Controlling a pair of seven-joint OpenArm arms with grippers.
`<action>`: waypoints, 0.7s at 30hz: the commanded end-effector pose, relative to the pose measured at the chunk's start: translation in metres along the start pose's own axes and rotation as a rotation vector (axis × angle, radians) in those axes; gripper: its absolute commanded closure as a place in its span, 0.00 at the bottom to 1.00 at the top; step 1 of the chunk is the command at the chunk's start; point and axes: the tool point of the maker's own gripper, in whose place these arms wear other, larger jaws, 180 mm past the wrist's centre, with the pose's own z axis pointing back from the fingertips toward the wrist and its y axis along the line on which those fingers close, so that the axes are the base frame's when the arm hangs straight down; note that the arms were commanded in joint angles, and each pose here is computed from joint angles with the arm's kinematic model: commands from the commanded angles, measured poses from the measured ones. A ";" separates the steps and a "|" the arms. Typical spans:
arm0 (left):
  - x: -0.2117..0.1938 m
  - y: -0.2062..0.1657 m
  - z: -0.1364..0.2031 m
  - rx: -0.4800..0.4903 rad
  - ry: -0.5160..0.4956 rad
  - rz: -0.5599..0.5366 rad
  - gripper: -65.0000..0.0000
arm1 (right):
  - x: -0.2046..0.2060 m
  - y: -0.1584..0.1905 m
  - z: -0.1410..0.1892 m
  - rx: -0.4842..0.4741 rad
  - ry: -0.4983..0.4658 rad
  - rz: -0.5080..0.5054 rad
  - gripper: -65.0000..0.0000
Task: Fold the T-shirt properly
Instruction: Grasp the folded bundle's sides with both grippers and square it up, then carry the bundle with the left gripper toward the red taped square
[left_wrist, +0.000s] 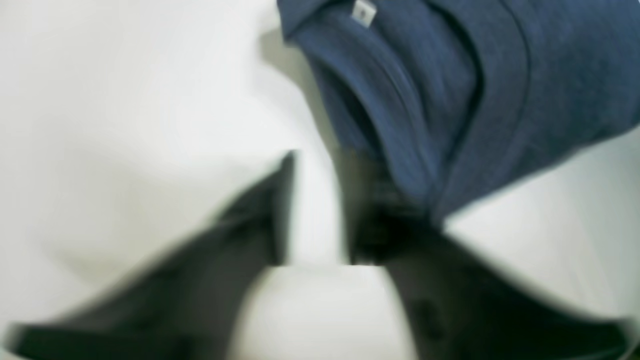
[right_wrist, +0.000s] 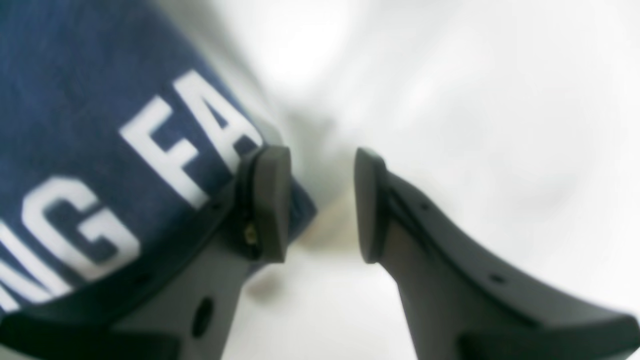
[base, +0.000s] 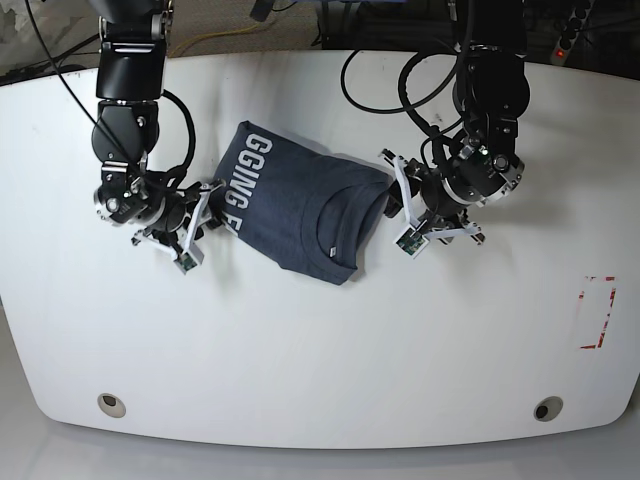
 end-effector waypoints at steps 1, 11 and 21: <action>0.017 0.010 0.005 0.034 -0.057 0.034 0.53 | 0.009 0.033 0.014 0.005 -0.008 0.069 0.70; 0.029 0.013 0.007 0.047 -0.089 0.036 0.50 | 0.012 0.163 0.011 0.208 -0.009 0.168 0.70; 0.029 0.015 0.006 0.074 -0.092 0.113 0.46 | 0.040 0.223 0.006 0.331 -0.080 0.164 0.70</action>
